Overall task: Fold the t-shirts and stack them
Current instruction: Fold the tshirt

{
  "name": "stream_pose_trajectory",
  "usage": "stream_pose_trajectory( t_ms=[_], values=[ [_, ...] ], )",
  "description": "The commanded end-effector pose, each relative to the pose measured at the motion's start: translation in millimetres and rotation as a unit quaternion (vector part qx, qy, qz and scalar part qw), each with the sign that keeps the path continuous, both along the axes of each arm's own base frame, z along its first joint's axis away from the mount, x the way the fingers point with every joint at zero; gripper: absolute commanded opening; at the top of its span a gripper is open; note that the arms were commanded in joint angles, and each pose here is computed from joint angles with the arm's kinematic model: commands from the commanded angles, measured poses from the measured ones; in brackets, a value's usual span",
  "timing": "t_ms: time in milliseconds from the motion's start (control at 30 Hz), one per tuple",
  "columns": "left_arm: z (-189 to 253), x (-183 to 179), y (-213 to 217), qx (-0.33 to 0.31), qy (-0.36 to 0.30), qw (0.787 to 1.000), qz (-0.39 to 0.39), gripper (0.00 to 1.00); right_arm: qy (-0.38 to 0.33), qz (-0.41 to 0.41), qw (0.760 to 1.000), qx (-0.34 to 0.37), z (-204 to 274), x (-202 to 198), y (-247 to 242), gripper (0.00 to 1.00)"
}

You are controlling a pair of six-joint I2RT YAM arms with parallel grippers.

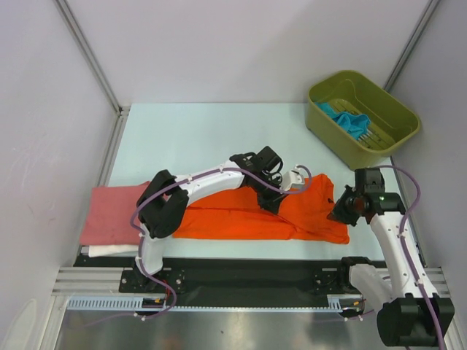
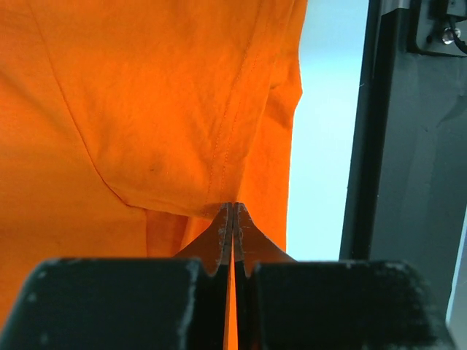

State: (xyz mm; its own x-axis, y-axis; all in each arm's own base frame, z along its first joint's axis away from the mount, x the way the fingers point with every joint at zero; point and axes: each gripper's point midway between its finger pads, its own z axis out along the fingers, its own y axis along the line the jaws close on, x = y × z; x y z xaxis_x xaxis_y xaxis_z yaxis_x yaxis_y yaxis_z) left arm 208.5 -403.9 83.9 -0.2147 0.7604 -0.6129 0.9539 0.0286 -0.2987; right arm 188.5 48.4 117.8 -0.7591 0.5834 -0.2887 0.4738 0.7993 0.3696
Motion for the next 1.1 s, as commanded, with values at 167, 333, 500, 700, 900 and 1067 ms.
stream_pose_trajectory(
  t_ms=[167,333,500,700,900,1067],
  values=[
    [22.5,10.9,-9.2,-0.054,-0.034,0.998,-0.002,0.0,0.024,0.004,1.0,0.019,-20.6,-1.0,11.8,0.23],
    [18.0,10.5,-10.1,-0.056,-0.034,0.998,0.002,0.0,0.051,-0.01,0.997,0.055,-53.8,0.4,23.1,0.41],
    [18.9,10.0,-9.3,-0.056,-0.034,0.998,0.001,0.0,0.057,-0.019,0.996,0.067,-68.5,3.3,26.9,0.41],
    [20.3,10.1,-9.9,-0.057,-0.034,0.998,0.001,0.0,0.055,-0.026,0.995,0.075,-71.8,7.0,29.7,0.31],
    [18.3,10.1,-8.7,-0.054,-0.034,0.998,0.002,0.0,0.062,-0.023,0.995,0.074,-75.6,4.1,29.6,0.05],
    [18.1,11.0,-5.5,-0.051,-0.035,0.998,0.003,0.0,0.058,-0.019,0.996,0.06,-59.7,-0.4,24.7,0.0]
  ],
)
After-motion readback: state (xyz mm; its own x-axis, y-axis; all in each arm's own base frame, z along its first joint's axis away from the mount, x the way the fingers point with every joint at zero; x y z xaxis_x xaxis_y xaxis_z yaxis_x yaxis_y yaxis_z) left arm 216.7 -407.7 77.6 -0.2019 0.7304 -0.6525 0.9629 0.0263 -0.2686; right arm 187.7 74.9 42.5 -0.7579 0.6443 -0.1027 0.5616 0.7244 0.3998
